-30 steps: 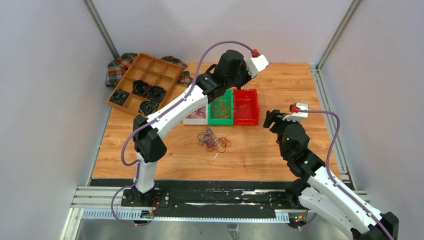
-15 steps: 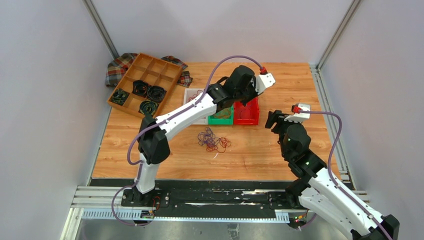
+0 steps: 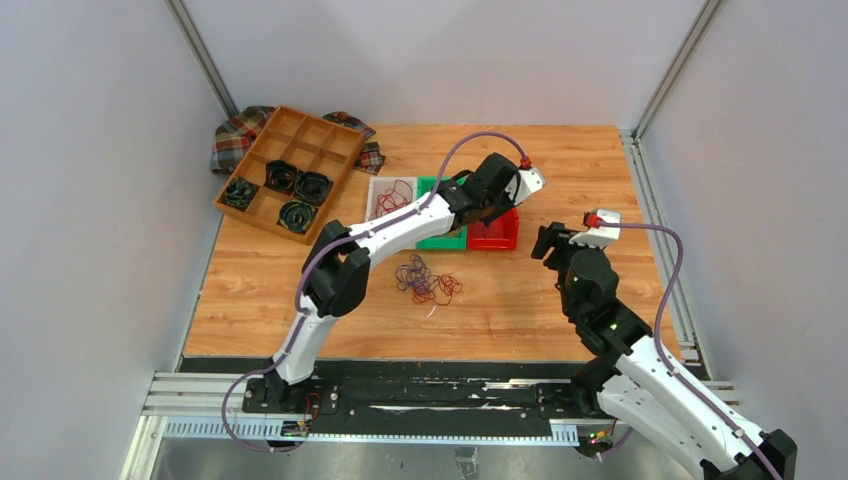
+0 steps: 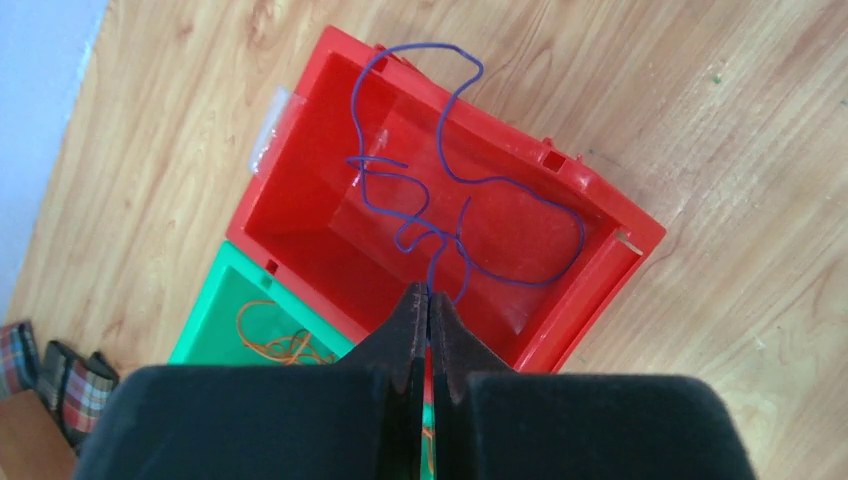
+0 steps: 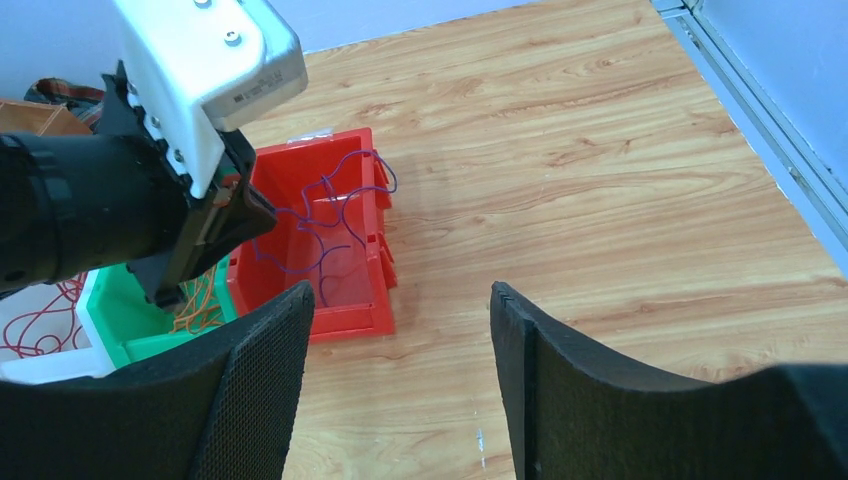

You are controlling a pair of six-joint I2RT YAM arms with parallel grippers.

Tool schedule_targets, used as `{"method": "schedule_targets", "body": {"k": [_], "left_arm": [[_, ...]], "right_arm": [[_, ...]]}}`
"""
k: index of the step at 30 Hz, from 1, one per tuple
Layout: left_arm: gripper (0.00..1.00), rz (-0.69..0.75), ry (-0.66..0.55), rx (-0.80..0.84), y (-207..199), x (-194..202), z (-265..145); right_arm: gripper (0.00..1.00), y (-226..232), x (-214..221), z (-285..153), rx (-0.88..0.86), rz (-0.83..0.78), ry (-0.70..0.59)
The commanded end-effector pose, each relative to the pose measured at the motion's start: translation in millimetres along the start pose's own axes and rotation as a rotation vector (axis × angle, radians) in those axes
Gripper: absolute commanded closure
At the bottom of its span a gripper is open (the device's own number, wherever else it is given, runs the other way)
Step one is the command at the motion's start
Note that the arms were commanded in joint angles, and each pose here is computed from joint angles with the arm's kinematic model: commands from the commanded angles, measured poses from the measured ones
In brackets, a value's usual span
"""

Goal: Untangle the cables
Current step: Place the cable in the bin.

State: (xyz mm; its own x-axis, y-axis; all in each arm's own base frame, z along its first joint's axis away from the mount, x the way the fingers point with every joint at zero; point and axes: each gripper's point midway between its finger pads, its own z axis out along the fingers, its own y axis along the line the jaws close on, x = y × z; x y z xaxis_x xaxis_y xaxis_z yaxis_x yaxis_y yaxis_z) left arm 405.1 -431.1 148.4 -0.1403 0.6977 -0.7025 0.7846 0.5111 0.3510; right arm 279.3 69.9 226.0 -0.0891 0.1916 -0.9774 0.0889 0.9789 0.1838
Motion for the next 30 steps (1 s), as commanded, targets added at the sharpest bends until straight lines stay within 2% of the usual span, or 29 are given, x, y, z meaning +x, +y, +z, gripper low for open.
{"method": "schedule_targets", "body": {"k": [1,4,7,11,16,22,26,30], "left_arm": [[1.00,-0.074,-0.026,-0.012,5,-3,10],[0.97,-0.117,-0.030,0.013,6,-1,17],[0.79,-0.173,-0.025,0.056,10,0,18],[0.31,-0.233,-0.045,0.119,16,-5,7],[0.10,-0.222,-0.063,0.211,21,-19,-29],[0.04,-0.096,-0.013,0.235,34,-11,-96],[0.05,0.043,0.082,0.298,19,44,-139],[0.10,0.155,0.153,0.371,-4,106,-169]], "right_arm": [[0.35,-13,8,2,0.061,0.013,0.006],[0.36,-14,9,2,0.066,0.013,0.010],[0.36,-16,9,2,0.078,0.014,0.010],[0.36,-16,11,3,0.078,0.021,0.019],[0.36,-13,14,6,0.075,0.019,0.038],[0.36,-4,15,10,0.048,0.018,0.060],[0.36,7,21,14,0.003,0.011,0.097],[0.37,21,29,16,-0.054,0.021,0.136]]}}
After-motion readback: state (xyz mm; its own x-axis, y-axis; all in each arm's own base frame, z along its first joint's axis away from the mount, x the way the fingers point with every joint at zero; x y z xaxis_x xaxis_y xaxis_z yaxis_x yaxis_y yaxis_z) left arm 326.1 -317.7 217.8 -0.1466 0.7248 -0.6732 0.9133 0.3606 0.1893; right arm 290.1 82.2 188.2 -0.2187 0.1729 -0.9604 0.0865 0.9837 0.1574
